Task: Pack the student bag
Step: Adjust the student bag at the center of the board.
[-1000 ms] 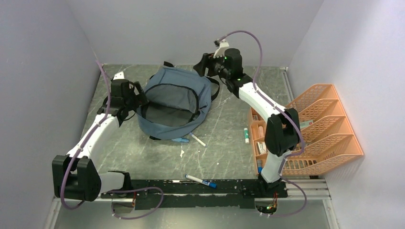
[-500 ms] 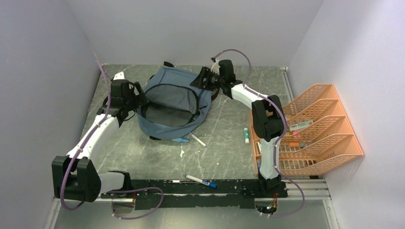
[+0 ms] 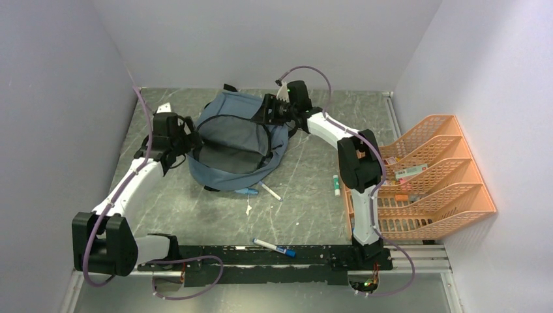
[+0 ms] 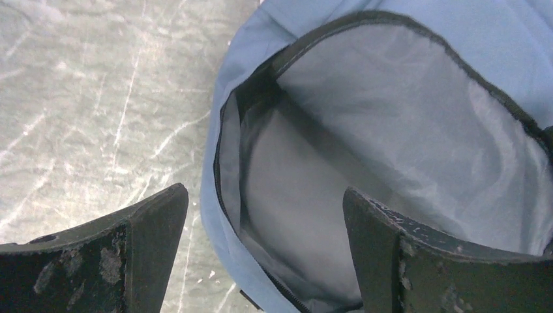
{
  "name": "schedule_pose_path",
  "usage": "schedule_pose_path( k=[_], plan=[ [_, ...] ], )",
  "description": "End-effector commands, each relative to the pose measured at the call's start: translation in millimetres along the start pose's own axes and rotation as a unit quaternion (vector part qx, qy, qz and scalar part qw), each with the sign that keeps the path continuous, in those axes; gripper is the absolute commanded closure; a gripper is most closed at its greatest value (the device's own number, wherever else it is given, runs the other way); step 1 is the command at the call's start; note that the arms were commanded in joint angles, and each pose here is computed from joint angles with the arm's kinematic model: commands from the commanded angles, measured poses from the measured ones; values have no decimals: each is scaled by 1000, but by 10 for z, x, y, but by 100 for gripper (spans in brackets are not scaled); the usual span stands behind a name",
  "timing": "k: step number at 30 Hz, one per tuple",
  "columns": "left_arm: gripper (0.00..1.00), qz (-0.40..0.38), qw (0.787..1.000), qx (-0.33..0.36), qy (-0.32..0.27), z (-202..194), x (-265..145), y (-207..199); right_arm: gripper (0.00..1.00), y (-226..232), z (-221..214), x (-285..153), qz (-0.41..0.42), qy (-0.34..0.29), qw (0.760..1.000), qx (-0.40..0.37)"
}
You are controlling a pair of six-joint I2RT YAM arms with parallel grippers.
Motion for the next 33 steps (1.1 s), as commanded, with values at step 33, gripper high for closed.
schedule_pose_path(
  k=[33],
  plan=[
    [20, 69, 983, -58, 160, -979, -199, 77, 56, 147, -162, 50, 41, 33, 999, -4]
  ],
)
Point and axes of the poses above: each gripper's point midway between its finger pads, its own x axis out along the fingers, its own y axis along the line the jaws close on, z = x × y, the point moved 3 cm from there along -x, back along the fingers, and after that the axes turned 7 degrees about -x, right-handed, at the moved point
